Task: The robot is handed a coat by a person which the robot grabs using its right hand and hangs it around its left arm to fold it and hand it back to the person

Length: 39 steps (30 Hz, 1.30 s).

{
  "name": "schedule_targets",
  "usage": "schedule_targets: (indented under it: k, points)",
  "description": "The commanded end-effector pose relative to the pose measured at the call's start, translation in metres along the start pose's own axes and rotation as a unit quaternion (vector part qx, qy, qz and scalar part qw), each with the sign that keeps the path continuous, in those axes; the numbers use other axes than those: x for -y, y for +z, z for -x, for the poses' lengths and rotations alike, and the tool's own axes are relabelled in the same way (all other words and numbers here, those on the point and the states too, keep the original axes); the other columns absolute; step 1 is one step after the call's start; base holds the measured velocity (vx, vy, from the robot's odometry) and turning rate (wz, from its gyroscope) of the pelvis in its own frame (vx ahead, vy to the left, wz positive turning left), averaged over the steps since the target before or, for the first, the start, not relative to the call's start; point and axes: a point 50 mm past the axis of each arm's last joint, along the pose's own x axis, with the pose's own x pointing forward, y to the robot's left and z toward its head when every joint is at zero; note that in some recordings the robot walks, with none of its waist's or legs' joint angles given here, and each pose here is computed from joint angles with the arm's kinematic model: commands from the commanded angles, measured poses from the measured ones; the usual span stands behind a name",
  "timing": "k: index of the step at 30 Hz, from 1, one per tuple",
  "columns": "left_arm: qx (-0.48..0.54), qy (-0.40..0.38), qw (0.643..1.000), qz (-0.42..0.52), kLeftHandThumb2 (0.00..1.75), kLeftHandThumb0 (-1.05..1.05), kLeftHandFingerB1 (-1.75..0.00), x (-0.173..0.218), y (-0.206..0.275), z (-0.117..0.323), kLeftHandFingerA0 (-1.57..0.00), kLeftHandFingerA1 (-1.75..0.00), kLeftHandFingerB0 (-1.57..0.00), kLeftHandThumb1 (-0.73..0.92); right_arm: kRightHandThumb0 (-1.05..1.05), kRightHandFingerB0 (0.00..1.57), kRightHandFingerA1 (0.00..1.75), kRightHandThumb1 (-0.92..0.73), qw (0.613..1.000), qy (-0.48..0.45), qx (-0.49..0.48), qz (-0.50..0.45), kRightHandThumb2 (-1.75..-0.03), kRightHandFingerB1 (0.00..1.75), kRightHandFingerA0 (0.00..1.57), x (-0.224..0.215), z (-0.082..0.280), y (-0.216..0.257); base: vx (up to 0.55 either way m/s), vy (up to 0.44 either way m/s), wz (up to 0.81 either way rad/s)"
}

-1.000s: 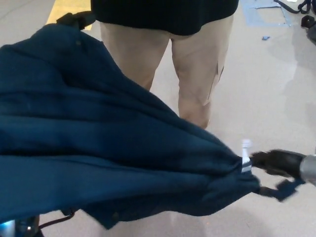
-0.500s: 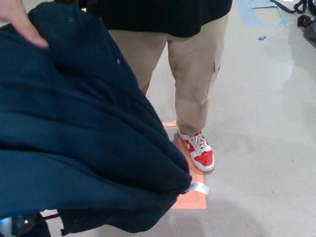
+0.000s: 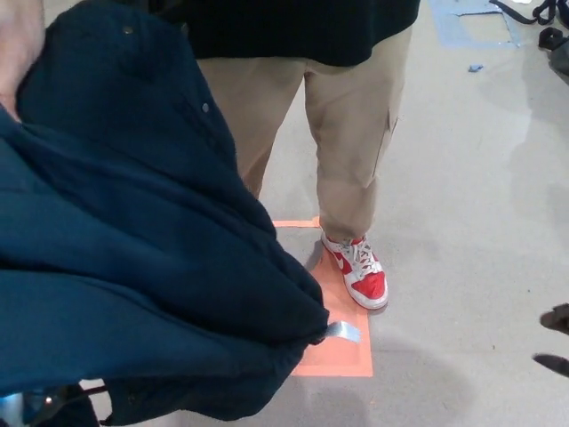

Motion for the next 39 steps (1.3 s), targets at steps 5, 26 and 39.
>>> schedule_targets:
  k: [5,26,39]
  points:
    - [0.035,-0.017,0.999,0.001,0.63,-0.73,-0.3,0.001,0.008,0.004,-0.22,-0.31,-0.21,0.73,-0.75,0.02,0.15,-0.76,0.97,-0.119,-0.081,-0.198,-1.03,0.18,0.0,-0.059,-0.011,-0.036,0.0,0.0,0.0]
    - [0.014,-0.027,0.999,0.014,1.02,-0.36,-0.47,0.008,-0.013,0.015,0.0,-0.48,0.0,0.47,-0.74,0.0,0.21,-0.73,0.955,-0.089,-0.089,-0.267,-1.04,0.19,0.0,-0.075,-0.007,-0.054,0.0,0.0,0.0]
    - [-0.071,0.0,0.997,0.04,1.08,-0.34,-0.48,-0.003,-0.113,0.102,0.0,-0.49,0.0,0.58,-0.65,0.02,0.34,-0.66,0.946,-0.097,-0.065,-0.302,-0.96,0.3,0.02,-0.075,-0.006,-0.058,0.0,0.0,0.0]
